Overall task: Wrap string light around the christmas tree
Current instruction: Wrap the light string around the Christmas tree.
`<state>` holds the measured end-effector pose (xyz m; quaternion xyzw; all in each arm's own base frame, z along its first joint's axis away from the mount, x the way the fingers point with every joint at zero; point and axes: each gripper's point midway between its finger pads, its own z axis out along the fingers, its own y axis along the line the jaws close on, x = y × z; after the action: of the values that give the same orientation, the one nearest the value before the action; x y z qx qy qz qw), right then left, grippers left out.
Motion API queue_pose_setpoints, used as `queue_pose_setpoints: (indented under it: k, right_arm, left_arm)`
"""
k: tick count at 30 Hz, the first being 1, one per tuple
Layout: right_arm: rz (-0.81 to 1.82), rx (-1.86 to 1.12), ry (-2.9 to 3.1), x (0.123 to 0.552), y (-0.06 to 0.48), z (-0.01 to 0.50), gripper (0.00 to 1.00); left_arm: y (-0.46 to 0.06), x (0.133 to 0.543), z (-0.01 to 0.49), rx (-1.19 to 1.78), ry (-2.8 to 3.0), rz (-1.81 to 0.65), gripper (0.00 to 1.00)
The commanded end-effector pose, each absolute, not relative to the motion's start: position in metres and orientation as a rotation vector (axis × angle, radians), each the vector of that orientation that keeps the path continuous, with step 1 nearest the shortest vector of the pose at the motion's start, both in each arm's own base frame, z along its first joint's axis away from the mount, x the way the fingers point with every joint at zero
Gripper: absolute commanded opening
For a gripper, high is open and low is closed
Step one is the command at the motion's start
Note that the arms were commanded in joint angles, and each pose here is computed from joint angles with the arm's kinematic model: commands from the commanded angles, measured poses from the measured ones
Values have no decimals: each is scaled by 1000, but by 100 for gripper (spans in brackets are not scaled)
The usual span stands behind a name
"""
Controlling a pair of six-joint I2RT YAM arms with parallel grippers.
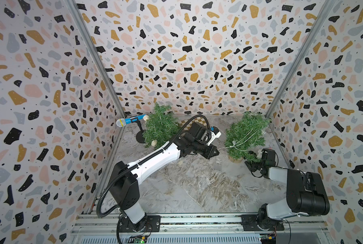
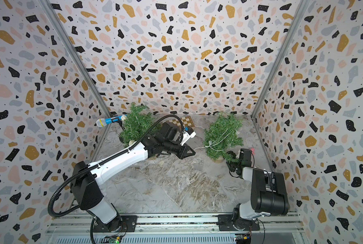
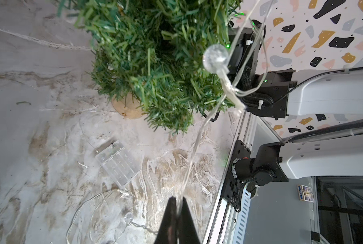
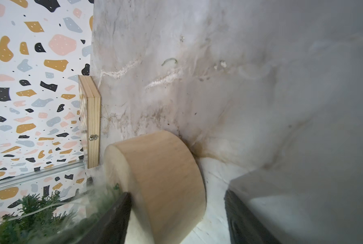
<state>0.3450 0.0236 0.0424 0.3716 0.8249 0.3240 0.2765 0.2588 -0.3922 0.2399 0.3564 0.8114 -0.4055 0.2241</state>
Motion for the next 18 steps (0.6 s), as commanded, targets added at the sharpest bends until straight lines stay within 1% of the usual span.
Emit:
queue_pose_setpoints:
  k: [1, 11, 18]
  right_arm:
    - [731, 1092, 2352, 310, 14, 19, 72]
    - [605, 961, 2312, 321, -17, 73, 74]
    - [496, 747, 2254, 325, -25, 134, 74]
  left_arm:
    - [-396, 257, 250, 1005, 2187, -1148, 0]
    - [-398, 244, 254, 1006, 2186, -1215, 0]
    - [-405, 238, 256, 1029, 2174, -1238, 0]
